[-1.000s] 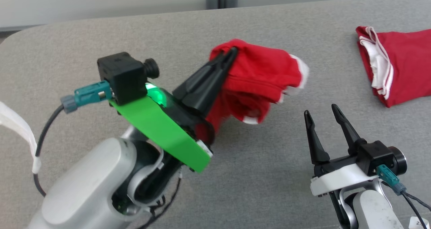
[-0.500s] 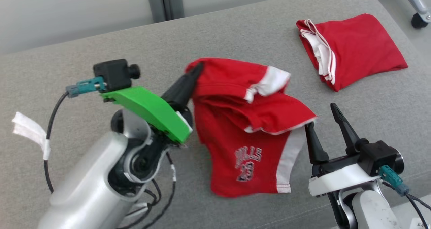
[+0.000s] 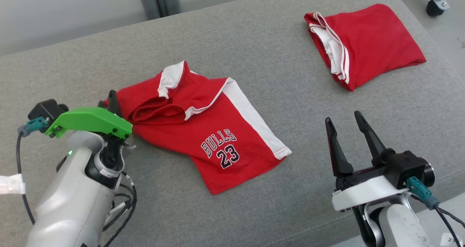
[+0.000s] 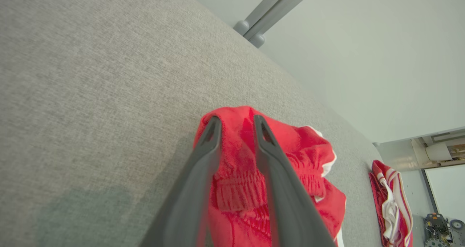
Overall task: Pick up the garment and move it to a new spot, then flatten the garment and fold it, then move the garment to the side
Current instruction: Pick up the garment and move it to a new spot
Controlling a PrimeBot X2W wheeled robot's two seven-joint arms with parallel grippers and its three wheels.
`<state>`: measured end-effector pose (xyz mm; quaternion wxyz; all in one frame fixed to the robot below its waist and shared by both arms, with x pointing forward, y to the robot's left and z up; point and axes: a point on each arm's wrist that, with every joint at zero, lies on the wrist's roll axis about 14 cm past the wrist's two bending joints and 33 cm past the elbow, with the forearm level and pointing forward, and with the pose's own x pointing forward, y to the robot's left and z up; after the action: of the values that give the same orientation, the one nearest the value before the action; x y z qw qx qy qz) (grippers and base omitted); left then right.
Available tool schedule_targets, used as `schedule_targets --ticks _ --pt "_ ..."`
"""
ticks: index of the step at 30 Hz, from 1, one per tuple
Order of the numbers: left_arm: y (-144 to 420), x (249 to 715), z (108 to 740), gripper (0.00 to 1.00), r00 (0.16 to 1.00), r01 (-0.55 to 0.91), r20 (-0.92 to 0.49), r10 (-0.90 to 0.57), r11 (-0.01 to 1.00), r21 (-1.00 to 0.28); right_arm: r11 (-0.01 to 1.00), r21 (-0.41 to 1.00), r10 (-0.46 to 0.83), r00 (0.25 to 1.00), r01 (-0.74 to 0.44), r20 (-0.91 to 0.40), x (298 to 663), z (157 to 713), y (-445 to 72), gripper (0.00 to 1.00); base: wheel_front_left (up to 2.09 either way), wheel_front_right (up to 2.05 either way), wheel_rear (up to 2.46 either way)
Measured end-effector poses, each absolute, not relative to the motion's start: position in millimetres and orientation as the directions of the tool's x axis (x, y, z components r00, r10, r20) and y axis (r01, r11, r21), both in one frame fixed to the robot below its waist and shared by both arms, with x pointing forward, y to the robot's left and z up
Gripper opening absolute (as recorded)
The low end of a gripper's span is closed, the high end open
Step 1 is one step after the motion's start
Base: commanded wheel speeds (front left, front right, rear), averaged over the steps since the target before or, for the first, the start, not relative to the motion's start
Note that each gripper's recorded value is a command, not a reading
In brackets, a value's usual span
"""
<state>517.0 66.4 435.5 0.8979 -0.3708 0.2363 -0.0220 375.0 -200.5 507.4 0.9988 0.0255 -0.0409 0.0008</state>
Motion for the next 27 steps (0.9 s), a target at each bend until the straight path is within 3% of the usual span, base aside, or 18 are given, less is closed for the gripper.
schedule_targets --ticks 4,12,20,27 --pt "83.2 518.4 440.1 1.0 0.92 -0.093 -0.356 -0.161 0.795 -0.599 0.998 0.053 0.016 0.996 -0.021 0.091 377.0 509.9 -195.0 1.0 0.0 0.0 0.0" --pt "97.2 518.4 505.2 1.0 0.985 0.095 -0.086 -0.148 0.891 -0.444 0.998 0.055 0.03 0.994 -0.036 0.108 376.3 514.8 -190.5 1.0 0.0 0.0 0.0" --pt "117.4 463.6 527.4 1.0 0.994 0.103 0.06 -0.088 0.934 -0.342 0.999 0.028 0.041 0.99 -0.045 0.134 375.6 523.1 -188.2 1.0 0.0 0.0 0.0" --pt "148.1 412.0 515.3 1.0 0.998 0.026 0.061 -0.009 0.957 -0.288 0.998 0.018 0.054 0.989 -0.057 0.137 377.3 523.8 -184.6 1.0 0.0 0.0 0.0"
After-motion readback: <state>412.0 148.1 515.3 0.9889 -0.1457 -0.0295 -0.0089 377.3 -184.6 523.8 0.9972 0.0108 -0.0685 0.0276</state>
